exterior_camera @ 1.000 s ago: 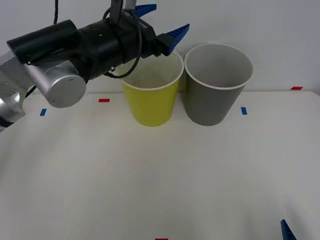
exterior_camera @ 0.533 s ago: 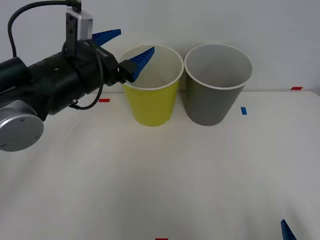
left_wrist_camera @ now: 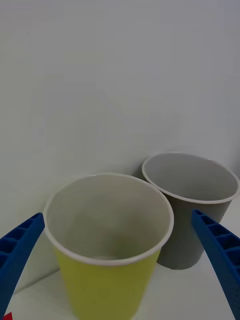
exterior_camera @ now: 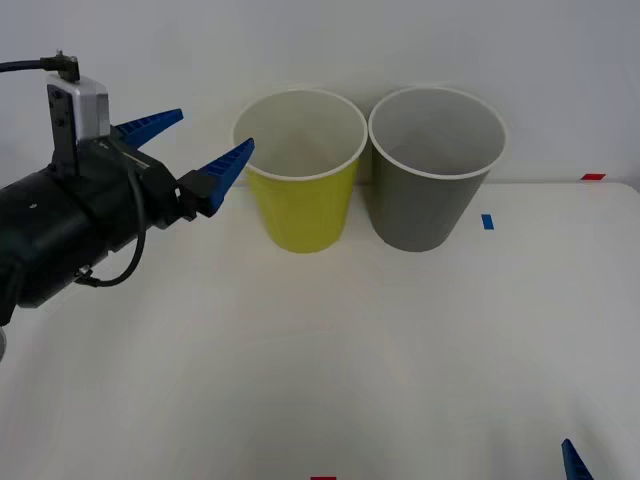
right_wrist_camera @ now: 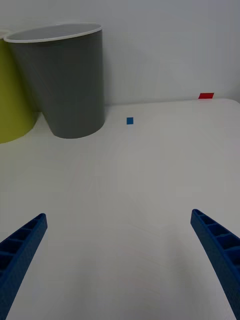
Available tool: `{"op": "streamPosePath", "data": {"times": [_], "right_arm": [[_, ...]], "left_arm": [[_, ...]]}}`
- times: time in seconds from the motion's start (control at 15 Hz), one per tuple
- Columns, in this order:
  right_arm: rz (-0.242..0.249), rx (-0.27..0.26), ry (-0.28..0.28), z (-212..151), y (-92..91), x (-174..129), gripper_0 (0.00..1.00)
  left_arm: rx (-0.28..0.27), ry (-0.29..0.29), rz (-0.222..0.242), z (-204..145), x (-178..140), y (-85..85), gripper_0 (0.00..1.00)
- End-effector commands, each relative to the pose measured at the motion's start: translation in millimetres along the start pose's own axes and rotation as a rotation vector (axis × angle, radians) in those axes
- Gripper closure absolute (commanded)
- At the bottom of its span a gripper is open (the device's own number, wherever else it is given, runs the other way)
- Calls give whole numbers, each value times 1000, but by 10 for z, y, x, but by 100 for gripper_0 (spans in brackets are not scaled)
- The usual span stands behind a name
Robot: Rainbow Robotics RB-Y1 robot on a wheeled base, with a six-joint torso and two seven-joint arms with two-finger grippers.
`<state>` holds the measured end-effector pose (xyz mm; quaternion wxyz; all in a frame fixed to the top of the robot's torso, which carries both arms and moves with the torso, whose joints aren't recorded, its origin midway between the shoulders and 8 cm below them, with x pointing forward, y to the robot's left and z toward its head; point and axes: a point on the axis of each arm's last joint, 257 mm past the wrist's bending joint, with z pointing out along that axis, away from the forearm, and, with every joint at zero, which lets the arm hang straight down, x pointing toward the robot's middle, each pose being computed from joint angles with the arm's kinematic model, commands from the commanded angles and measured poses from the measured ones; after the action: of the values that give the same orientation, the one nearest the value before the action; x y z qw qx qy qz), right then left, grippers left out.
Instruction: Put cans in the gray bin and PET bottles in the light green bin.
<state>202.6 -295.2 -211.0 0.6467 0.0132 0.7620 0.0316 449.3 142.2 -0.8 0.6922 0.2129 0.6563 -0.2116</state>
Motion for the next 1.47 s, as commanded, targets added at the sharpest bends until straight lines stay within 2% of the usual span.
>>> {"op": "streamPosePath", "data": {"times": [0.07, 0.27, 0.4, 0.47, 0.73, 0.8, 0.93, 1.13, 1.4, 1.47], "right_arm": [[0, 0, 0, 0, 0, 0, 0], [0, 0, 0, 0, 0, 0, 0], [0, 0, 0, 0, 0, 0, 0], [0, 0, 0, 0, 0, 0, 0], [0, 0, 0, 0, 0, 0, 0], [0, 0, 0, 0, 0, 0, 0], [0, 0, 0, 0, 0, 0, 0], [0, 0, 0, 0, 0, 0, 0], [0, 0, 0, 0, 0, 0, 0], [0, 0, 0, 0, 0, 0, 0]], "left_arm": [[-37, -16, -14, -179, 45, 11, 0], [-72, -37, -25, -338, 134, 54, 0], [-97, -73, -30, -411, 142, 87, 0], [-126, -91, 6, -467, 185, 110, 0], [-204, -179, 33, -760, 476, 126, 0], [-218, -184, 30, -853, 518, 135, 0], [-253, -175, -14, -1061, 673, 155, 0], [-296, -175, -78, -1391, 906, 60, 0], [-342, -137, -79, -1634, 1104, 26, 0], [-359, -147, -68, -1691, 1136, 69, 0]]}}
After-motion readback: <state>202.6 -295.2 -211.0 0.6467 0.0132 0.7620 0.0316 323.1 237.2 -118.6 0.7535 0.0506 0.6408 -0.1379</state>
